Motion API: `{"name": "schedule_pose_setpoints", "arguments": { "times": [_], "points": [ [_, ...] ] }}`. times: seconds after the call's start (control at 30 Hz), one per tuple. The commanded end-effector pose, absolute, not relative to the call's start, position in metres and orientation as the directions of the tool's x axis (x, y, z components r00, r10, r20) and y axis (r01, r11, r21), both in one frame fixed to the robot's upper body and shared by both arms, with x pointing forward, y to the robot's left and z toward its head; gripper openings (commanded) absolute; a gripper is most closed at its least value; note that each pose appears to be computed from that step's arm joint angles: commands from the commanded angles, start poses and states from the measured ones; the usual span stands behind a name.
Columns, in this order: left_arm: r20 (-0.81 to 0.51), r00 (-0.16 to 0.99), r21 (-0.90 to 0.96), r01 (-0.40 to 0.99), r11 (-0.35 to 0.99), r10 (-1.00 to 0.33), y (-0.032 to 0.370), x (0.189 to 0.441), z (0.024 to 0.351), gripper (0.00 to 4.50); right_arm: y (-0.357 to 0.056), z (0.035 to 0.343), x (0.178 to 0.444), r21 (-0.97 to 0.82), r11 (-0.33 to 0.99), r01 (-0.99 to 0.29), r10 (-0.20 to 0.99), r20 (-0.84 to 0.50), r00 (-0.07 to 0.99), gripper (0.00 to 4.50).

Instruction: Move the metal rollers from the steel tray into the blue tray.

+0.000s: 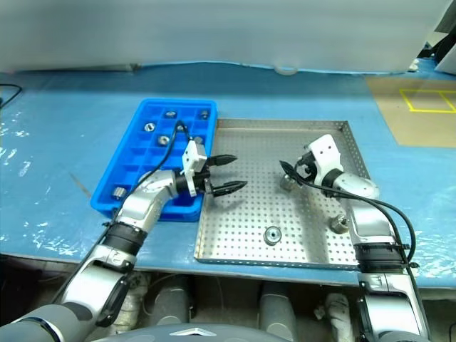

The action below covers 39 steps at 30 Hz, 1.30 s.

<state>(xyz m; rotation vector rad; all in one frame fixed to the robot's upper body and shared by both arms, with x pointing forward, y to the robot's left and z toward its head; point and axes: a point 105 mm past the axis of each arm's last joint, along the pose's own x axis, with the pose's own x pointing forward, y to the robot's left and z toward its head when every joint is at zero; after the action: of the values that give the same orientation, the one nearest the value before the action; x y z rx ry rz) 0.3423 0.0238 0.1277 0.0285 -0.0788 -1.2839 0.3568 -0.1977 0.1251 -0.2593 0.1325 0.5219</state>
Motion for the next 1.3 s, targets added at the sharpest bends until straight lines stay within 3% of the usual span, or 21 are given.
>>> {"name": "schedule_pose_setpoints", "arguments": {
  "times": [0.03,0.5,0.87,1.1,1.3],
  "points": [
    [0.032,0.239,0.111,0.964,0.242,-0.97,0.013,0.345,0.136,4.48,-0.189,0.142,0.341,-0.177,0.796,-0.579,0.558,-0.155,0.815,4.41],
    [-0.011,0.164,0.135,0.978,0.161,-0.986,-0.038,0.359,0.143,4.48,-0.206,0.149,0.336,-0.191,0.862,-0.469,0.456,-0.109,0.883,4.41],
    [-0.09,0.137,0.153,0.981,0.122,-0.987,-0.061,0.361,0.134,4.48,-0.26,0.195,0.332,-0.157,0.974,-0.162,0.183,0.126,0.975,4.41],
    [-0.148,0.174,0.17,0.974,0.149,-0.973,-0.075,0.365,0.126,4.48,-0.259,0.191,0.326,-0.171,0.975,-0.144,0.166,0.122,0.978,4.41],
    [-0.273,0.232,0.164,0.968,0.192,-0.934,-0.076,0.367,0.099,4.48,-0.257,0.187,0.32,-0.178,0.974,-0.141,0.163,0.111,0.98,4.41]
  ]
}}
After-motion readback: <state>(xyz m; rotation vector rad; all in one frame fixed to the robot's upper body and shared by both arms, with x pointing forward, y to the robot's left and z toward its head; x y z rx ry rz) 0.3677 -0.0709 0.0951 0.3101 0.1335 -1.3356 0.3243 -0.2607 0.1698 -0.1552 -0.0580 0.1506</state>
